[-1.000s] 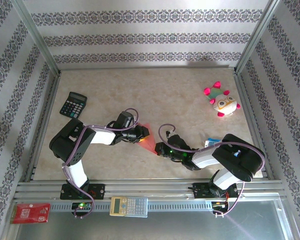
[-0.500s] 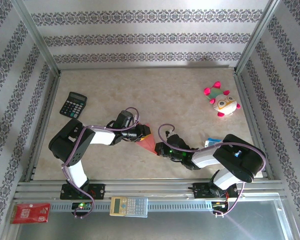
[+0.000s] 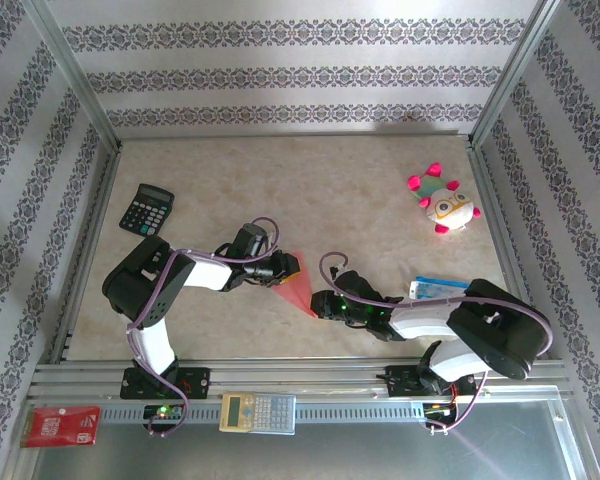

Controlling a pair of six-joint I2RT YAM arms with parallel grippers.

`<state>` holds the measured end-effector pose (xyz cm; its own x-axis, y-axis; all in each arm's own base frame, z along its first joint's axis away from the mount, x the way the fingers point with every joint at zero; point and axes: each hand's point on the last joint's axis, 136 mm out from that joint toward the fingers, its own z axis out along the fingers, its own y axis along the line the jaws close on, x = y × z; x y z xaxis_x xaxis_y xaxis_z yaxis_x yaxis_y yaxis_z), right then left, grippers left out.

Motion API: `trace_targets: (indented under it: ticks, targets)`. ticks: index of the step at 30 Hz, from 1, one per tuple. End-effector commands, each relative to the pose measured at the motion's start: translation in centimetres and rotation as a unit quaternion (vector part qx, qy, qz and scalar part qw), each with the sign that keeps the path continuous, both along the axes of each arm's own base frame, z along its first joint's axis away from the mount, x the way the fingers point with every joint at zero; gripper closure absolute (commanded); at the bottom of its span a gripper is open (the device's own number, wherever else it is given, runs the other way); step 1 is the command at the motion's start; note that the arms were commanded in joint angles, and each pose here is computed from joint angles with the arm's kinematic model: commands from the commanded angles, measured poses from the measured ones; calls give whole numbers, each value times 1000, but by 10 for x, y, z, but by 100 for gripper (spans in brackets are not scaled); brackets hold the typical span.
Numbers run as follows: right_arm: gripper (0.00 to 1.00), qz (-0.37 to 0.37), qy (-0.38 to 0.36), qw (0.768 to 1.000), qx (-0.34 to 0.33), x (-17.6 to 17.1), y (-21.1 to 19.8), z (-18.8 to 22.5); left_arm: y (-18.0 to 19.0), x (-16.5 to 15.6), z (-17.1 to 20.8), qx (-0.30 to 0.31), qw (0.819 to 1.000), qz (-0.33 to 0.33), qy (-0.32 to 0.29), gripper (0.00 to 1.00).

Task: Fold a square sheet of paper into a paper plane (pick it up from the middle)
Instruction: Fourth fold the wing at the center of the table.

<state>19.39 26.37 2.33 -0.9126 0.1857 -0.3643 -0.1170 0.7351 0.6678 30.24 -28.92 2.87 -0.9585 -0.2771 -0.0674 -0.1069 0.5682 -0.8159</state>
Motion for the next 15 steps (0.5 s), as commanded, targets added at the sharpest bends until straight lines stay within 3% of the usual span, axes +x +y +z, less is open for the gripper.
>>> trace_targets:
  ticks: [1, 15]
  targets:
    - [83, 22, 9, 999, -22, -14, -7, -5, 9, -1, -18, 19, 1000, 0, 1, 75]
    - [85, 90, -28, 995, -32, -25, 4, 15, 11, -5, -25, 15, 1000, 0, 4, 75]
